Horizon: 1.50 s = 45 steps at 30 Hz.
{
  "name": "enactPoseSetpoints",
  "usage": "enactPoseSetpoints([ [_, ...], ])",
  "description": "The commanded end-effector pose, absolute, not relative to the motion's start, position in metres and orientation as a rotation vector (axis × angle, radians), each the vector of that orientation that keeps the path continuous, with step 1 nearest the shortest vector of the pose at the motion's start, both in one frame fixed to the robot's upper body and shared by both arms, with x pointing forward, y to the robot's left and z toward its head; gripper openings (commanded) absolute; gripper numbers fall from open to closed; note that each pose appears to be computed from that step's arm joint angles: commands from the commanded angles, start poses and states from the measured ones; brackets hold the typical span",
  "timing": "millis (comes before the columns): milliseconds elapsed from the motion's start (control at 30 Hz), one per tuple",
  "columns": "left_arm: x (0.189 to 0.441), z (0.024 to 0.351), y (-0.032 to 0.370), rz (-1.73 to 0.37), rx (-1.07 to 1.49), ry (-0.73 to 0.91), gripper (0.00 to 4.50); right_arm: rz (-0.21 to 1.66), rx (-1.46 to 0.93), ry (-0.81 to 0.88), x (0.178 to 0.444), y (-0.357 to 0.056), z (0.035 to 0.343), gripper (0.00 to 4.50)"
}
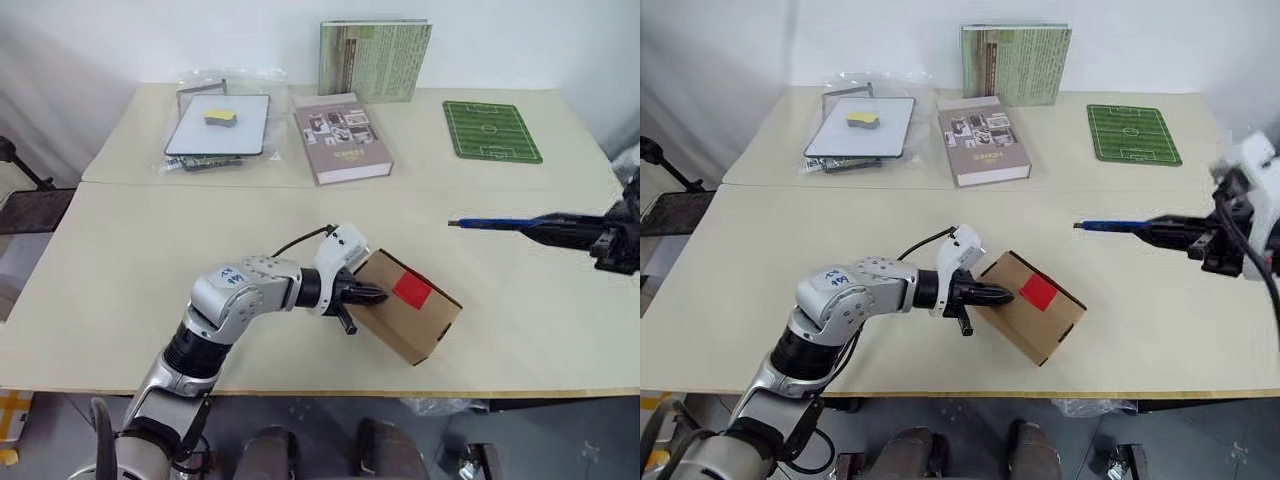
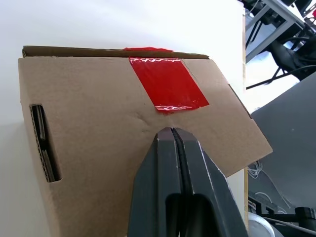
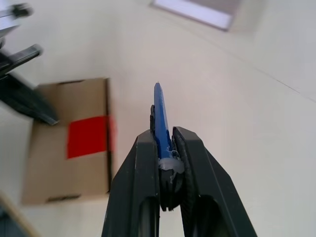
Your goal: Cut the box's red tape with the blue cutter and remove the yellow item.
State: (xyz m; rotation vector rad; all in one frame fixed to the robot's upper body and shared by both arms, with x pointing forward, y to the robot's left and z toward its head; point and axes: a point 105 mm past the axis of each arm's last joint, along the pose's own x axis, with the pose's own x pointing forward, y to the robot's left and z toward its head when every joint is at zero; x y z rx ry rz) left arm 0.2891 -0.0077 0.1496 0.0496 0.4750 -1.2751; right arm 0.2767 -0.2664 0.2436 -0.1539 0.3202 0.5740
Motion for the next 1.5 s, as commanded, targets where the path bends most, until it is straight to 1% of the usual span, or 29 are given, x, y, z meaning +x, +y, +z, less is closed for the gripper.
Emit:
enactPoseSetpoints([
  [33,0.299,0.152,-0.005,-1.231,0.050,0.452,0.02,0.435,-0.177,0.098,0.290,-0.294,0.238,0.15],
  [100,0.300,0.167,-0.009,-1.251,0.008,0.391,0.02,0.334,-0.091,0.058,0.301,-0.316,0.201,0.15],
  [167,0.301,0.173,-0.010,-1.258,-0.008,0.367,0.02,0.281,-0.054,0.074,0.307,-0.325,0.175,0.15],
  [200,0.302,0.176,-0.010,-1.259,-0.012,0.359,0.02,0.262,-0.033,0.092,0.311,-0.328,0.163,0.15],
  [267,0.303,0.180,-0.010,-1.260,-0.015,0.348,0.02,0.238,-0.008,0.114,0.316,-0.331,0.149,0.15],
  [333,0.305,0.186,-0.008,-1.256,-0.024,0.328,0.00,0.231,0.005,0.131,0.320,-0.330,0.140,0.87],
  [367,0.305,0.188,-0.007,-1.256,-0.028,0.322,0.00,0.232,0.009,0.140,0.321,-0.329,0.136,1.08],
  [400,0.306,0.192,-0.006,-1.252,-0.034,0.312,0.00,0.230,0.005,0.146,0.322,-0.329,0.134,1.39],
  [500,0.309,0.203,0.008,-1.238,-0.041,0.297,0.00,0.220,-0.020,0.147,0.322,-0.332,0.135,2.45],
  [533,0.309,0.205,0.013,-1.233,-0.042,0.299,0.00,0.218,-0.025,0.145,0.322,-0.333,0.137,2.73],
  [700,0.303,0.200,0.055,-1.193,0.002,0.389,0.00,0.275,-0.169,0.131,0.313,-0.329,0.167,4.46],
  [733,0.299,0.197,0.062,-1.191,0.004,0.416,0.00,0.296,-0.188,0.138,0.312,-0.325,0.172,4.49],
  [800,0.285,0.183,0.075,-1.208,0.017,0.511,0.00,0.340,-0.229,0.117,0.317,-0.310,0.191,4.49],
  [867,0.268,0.170,0.083,-1.242,0.024,0.598,0.00,0.400,-0.263,0.159,0.323,-0.294,0.198,4.49],
  [900,0.261,0.166,0.084,-1.258,0.021,0.629,0.00,0.422,-0.280,0.187,0.325,-0.288,0.197,4.29],
  [967,0.247,0.155,0.079,-1.310,0.012,0.684,0.00,0.526,-0.320,0.238,0.328,-0.264,0.194,3.84],
  [1033,0.241,0.147,0.073,-1.327,0.003,0.705,0.00,0.590,-0.343,0.269,0.331,-0.248,0.190,3.17],
  [1100,0.241,0.140,0.064,-1.320,-0.001,0.699,0.00,0.598,-0.362,0.294,0.342,-0.240,0.186,2.48],
  [1167,0.247,0.131,0.054,-1.276,-0.007,0.676,0.00,0.626,-0.382,0.313,0.352,-0.230,0.180,1.72],
  [1300,0.262,0.119,0.038,-1.166,-0.022,0.614,0.00,0.680,-0.446,0.393,0.355,-0.221,0.163,0.25],
  [1333,0.268,0.116,0.036,-1.121,-0.027,0.599,0.00,0.692,-0.449,0.402,0.354,-0.219,0.161,0.02],
  [1433,0.286,0.114,0.029,-1.022,-0.019,0.541,0.00,0.753,-0.457,0.452,0.346,-0.208,0.156,0.02],
  [1500,0.295,0.118,0.026,-0.994,-0.032,0.504,0.00,0.780,-0.469,0.469,0.339,-0.204,0.155,0.02],
])
